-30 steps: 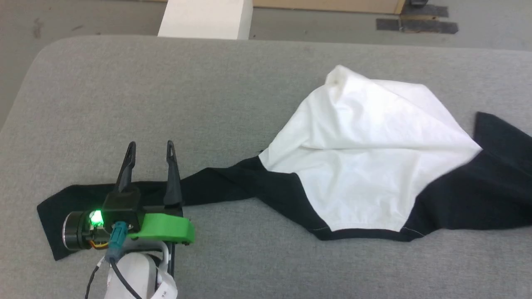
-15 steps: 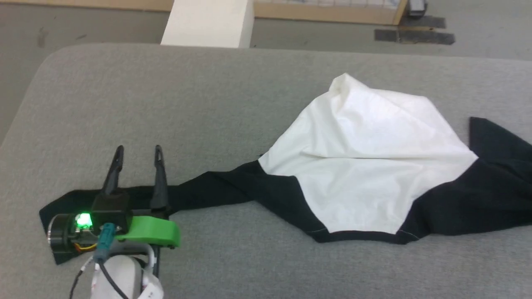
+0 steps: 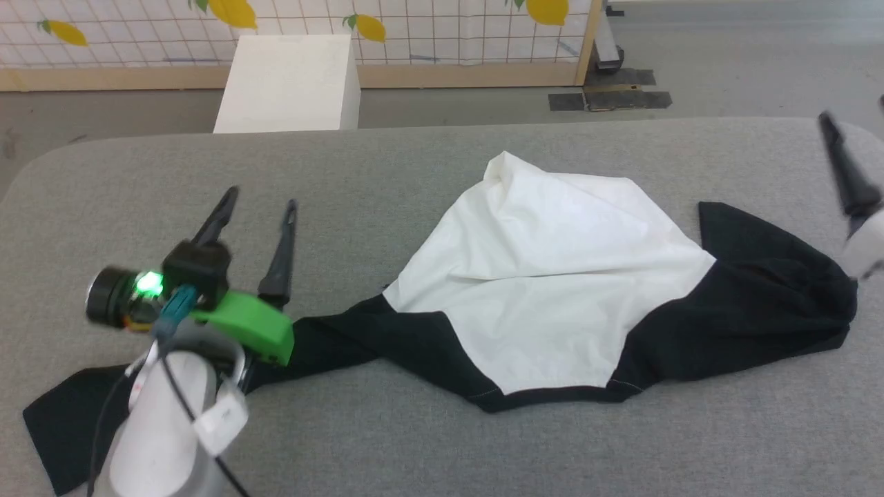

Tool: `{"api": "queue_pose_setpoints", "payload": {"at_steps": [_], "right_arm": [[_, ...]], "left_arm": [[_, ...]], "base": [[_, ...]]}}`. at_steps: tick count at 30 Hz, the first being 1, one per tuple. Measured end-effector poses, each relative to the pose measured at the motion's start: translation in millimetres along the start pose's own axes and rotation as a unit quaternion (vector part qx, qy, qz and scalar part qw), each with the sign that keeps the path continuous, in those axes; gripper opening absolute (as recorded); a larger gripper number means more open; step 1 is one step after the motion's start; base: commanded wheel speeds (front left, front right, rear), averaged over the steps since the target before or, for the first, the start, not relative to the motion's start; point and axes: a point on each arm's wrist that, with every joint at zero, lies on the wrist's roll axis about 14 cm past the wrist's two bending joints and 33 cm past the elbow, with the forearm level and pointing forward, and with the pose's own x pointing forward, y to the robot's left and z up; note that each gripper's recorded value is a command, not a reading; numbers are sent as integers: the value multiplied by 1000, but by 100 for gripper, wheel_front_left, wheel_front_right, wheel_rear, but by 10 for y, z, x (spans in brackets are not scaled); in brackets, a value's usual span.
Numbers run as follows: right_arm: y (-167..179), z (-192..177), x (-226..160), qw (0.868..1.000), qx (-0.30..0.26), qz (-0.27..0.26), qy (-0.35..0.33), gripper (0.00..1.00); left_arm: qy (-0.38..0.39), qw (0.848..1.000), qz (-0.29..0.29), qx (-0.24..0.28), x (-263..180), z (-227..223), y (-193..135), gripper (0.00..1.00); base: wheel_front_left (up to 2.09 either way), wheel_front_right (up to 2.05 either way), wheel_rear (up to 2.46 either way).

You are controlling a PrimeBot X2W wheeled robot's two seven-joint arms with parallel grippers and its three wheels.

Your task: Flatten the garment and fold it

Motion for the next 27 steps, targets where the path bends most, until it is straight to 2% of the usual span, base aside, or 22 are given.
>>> {"api": "queue_pose_setpoints", "payload": {"at_steps": [5,9,11,15,21,24,27], "right_arm": [[285,43,-273,999,14,-8,-51,100],[536,11,-477,998,22,-8,-66,100],[631,-35,-558,998,27,-6,-62,100],[664,-28,-636,997,35,-15,-62,100],[659,-79,-669,998,41,-22,-52,100],[639,-147,-678,998,43,-26,-43,100],[612,-183,-655,998,45,-30,-40,100]], "left_arm": [[56,996,-68,3,134,-62,-308,100],[130,976,-172,-3,95,-212,-845,100],[187,955,-230,7,-10,-341,-1081,100],[275,911,-307,18,-222,-530,-1310,100],[402,828,-388,41,-602,-932,-1495,100],[435,802,-406,48,-682,-1102,-1536,100],[455,786,-415,52,-691,-1259,-1568,100]], "base": [[0,0,0],[0,0,0],[0,0,0],[0,0,0],[0,0,0],[0,0,0],[0,0,0]]}}
